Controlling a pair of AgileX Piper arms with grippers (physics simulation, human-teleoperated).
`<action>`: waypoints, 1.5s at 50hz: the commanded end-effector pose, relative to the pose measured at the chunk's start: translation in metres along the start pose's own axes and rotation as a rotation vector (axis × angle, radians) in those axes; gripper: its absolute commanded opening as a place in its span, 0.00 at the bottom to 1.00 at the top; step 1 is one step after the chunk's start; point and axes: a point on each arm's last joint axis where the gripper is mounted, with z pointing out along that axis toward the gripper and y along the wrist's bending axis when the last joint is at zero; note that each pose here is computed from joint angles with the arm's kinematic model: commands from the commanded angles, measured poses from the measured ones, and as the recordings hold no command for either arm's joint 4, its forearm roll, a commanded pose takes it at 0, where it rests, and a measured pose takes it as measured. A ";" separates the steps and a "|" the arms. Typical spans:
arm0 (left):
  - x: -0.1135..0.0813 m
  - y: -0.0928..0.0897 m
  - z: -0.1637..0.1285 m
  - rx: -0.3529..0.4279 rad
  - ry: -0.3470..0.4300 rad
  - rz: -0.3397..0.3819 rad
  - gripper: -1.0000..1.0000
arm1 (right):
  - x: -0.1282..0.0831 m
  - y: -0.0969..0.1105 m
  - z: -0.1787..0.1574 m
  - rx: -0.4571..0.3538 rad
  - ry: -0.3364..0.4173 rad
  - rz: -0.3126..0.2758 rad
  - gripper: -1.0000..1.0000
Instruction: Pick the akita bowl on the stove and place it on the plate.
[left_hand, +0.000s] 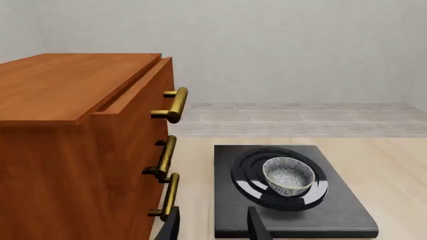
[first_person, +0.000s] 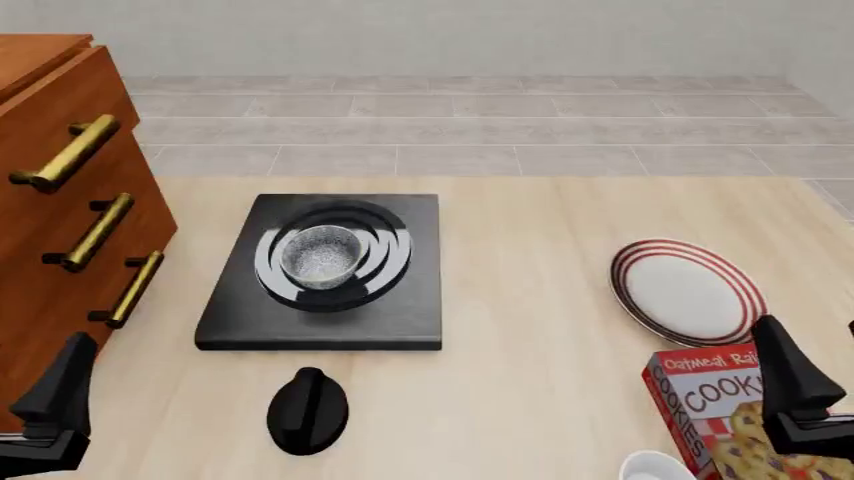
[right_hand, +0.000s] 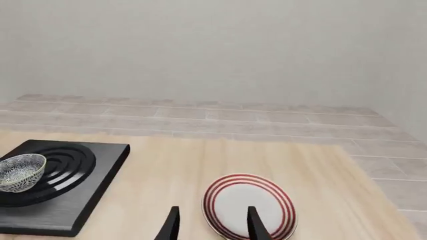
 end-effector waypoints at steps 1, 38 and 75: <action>0.000 0.000 0.000 0.000 0.000 0.000 1.00 | -0.019 0.004 0.019 -0.057 0.021 -0.029 1.00; 0.000 0.000 0.000 0.000 0.000 0.000 1.00 | -0.115 0.055 0.109 -0.355 0.130 -0.070 1.00; 0.000 0.000 0.000 0.000 0.000 0.000 1.00 | -0.121 0.147 0.192 -0.561 0.443 -0.091 1.00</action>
